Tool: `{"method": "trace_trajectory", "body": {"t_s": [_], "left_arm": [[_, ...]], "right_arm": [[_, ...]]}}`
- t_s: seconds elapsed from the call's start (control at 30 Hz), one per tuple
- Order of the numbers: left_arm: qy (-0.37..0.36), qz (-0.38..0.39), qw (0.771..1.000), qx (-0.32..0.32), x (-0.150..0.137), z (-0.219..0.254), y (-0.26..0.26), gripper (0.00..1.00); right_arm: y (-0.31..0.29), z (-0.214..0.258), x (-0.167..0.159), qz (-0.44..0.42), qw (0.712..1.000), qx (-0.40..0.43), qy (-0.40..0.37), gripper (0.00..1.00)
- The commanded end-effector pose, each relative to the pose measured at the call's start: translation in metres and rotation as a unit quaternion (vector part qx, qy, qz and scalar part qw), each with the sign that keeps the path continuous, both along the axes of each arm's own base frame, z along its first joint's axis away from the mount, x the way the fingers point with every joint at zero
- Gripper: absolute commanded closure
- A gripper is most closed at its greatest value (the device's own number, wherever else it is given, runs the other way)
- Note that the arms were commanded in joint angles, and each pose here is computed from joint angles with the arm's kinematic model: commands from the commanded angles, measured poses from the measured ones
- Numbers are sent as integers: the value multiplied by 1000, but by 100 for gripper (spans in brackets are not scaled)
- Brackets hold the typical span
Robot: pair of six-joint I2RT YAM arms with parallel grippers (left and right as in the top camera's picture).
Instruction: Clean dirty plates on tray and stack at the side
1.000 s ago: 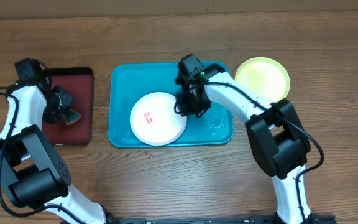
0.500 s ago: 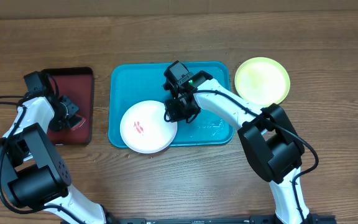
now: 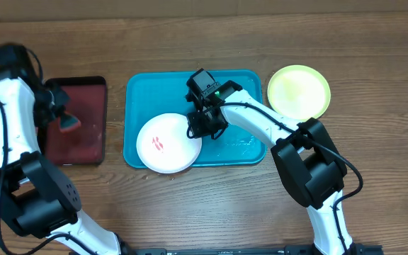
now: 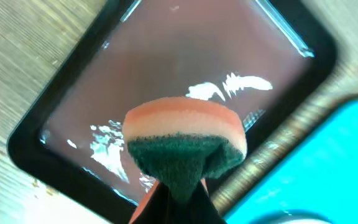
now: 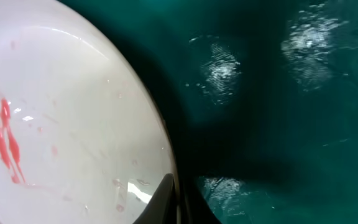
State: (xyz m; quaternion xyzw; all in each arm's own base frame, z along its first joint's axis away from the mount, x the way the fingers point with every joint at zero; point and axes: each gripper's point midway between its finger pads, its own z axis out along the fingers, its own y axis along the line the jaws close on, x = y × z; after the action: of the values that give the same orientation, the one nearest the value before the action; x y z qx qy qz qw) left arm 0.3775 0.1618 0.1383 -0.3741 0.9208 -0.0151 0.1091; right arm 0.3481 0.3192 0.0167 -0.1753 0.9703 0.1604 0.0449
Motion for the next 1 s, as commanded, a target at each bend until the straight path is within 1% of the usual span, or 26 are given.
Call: {"method": "trace_trajectory", "body": {"t_s": [0.0, 0.07, 0.13, 0.23, 0.37, 0.47, 0.5, 0.53, 0.57, 0.6, 0.63, 0.7, 0.73, 0.87, 0.97], "left_arm": [[-63, -74, 991, -88, 18, 28, -38, 96], [-89, -132, 977, -143, 23, 35, -67, 96], [-93, -176, 965, -173, 21, 35, -89, 96], [-68, -207, 958, -185, 14, 25, -114, 96], [-45, -250, 947, -195, 10, 9, -152, 96], [-38, -284, 938, -197, 10, -4, -181, 96], [-37, -294, 935, -197, 10, -8, -189, 96], [-35, -301, 932, -197, 10, -12, -198, 95], [-33, -304, 931, -198, 10, -17, -206, 97], [-32, -306, 930, -199, 10, -21, -215, 96], [-32, -305, 930, -200, 11, -26, -223, 96], [-36, -305, 930, -202, 14, -34, -238, 95], [-39, -307, 929, -202, 14, -37, -244, 96], [-46, -318, 925, -202, 15, -51, -272, 96], [-37, -305, 934, -180, 12, -65, -283, 96]], "right_arm": [[-19, 4, 17, -65, 997, -41, -32, 96], [-24, 4, 22, -89, 994, -55, -40, 96], [-28, 3, 25, -111, 991, -61, -44, 96], [-29, 4, 26, -128, 989, -62, -44, 96], [-44, 4, 38, -185, 976, -92, -71, 96], [-43, 5, 40, -185, 976, -91, -76, 95], [-43, 5, 40, -185, 976, -91, -76, 90], [-42, 5, 40, -184, 976, -90, -74, 77], [-41, 5, 39, -183, 977, -87, -71, 70], [-40, 5, 38, -182, 977, -85, -70, 70], [-39, 5, 38, -181, 978, -82, -68, 70], [-38, 4, 37, -180, 978, -79, -64, 90], [-37, 4, 36, -179, 979, -78, -62, 96], [-38, 4, 35, -176, 979, -80, -60, 96], [-40, 3, 34, -173, 980, -83, -58, 96]]}}
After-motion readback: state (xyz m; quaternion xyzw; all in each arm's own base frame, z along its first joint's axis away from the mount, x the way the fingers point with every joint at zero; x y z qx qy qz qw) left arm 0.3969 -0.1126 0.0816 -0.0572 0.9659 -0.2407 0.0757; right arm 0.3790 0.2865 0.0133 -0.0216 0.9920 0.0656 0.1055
